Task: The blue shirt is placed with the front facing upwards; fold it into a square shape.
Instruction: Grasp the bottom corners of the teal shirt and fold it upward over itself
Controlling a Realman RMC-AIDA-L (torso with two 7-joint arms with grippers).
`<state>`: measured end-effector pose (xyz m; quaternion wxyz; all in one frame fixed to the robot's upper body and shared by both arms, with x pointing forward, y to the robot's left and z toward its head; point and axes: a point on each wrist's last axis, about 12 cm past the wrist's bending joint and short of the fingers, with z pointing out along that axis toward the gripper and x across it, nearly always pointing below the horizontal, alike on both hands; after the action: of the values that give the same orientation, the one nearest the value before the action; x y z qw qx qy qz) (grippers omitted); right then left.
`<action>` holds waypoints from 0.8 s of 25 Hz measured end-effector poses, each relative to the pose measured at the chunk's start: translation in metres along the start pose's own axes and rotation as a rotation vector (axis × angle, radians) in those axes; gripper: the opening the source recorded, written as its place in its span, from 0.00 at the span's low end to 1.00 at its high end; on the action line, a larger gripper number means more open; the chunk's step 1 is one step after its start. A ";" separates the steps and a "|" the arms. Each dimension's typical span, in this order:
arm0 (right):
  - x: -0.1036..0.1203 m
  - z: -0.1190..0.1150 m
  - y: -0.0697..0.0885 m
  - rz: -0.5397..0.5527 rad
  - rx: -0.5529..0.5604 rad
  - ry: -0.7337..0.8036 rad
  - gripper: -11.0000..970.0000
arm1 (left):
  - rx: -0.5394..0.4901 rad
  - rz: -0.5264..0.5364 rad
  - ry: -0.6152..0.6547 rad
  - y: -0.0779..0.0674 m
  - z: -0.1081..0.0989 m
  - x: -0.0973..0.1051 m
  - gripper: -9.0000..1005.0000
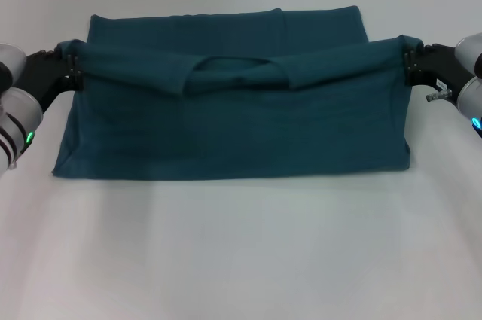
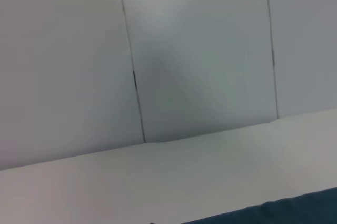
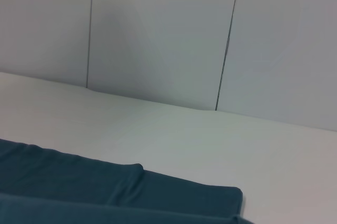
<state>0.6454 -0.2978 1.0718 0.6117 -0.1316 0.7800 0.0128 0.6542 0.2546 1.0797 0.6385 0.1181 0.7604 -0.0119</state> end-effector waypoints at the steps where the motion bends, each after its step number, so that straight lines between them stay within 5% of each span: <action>1: 0.000 0.000 0.000 0.000 0.000 0.000 0.19 | -0.005 -0.006 0.000 0.001 0.000 0.000 0.04; 5: 0.000 0.001 0.001 -0.012 -0.007 0.004 0.19 | -0.018 -0.023 -0.003 0.002 0.000 0.000 0.04; 15: -0.005 0.006 0.003 -0.038 -0.009 0.027 0.21 | -0.036 -0.055 -0.013 0.003 -0.001 0.000 0.34; 20: -0.006 0.008 0.005 -0.053 -0.019 0.030 0.35 | -0.034 -0.064 -0.012 0.002 -0.002 0.002 0.50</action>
<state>0.6530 -0.2908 1.0750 0.5987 -0.1581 0.7852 0.0019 0.6526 0.2574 1.0785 0.6441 0.0829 0.7602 -0.0202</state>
